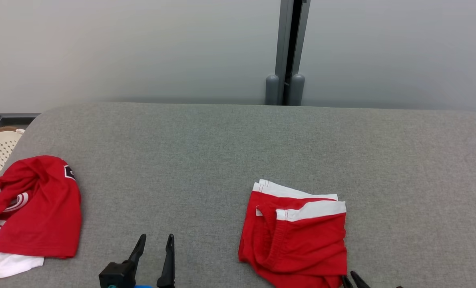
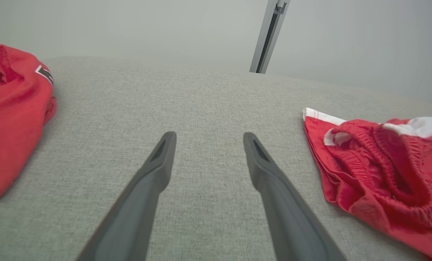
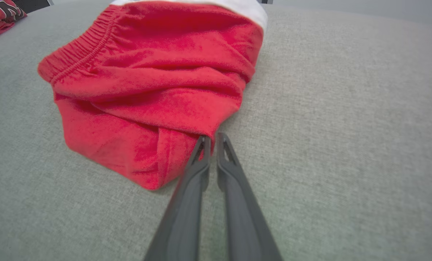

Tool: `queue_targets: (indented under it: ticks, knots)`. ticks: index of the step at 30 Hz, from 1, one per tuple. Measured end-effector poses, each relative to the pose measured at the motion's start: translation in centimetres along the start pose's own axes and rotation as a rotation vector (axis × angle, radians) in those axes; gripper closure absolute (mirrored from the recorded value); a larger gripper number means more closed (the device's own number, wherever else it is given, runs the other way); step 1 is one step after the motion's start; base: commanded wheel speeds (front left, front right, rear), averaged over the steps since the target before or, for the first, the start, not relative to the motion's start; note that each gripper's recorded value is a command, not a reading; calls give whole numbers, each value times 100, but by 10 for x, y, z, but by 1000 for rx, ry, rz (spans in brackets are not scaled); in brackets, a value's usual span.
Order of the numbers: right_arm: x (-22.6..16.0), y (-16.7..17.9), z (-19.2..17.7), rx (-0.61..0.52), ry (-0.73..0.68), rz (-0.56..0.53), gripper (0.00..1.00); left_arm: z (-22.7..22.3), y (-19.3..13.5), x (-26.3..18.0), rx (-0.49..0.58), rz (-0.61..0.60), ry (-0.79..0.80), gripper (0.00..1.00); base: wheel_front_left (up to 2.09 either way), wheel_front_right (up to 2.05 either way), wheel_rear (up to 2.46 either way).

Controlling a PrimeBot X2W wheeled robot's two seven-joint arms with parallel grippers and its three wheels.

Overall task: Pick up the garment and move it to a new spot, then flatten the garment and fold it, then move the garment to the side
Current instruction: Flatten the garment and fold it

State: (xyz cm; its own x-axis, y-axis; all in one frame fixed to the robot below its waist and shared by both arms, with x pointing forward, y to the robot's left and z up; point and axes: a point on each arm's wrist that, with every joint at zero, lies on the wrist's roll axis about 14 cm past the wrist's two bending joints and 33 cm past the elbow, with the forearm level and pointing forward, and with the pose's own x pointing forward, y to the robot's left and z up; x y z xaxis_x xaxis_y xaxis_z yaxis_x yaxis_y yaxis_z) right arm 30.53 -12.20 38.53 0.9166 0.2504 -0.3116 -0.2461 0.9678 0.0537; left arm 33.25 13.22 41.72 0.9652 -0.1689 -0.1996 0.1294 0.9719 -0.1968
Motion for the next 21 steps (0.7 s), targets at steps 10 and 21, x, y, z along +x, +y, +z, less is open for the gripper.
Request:
queue_targets:
  ticks: [10,21]
  knots:
    - [4,-27,72,119,-243,-86,0,7,-5,4,70,-24,-16,0,0,0,0]
    - [10,-50,84,205,-281,-146,0,20,-16,5,160,-72,-58,0,0,0,0]
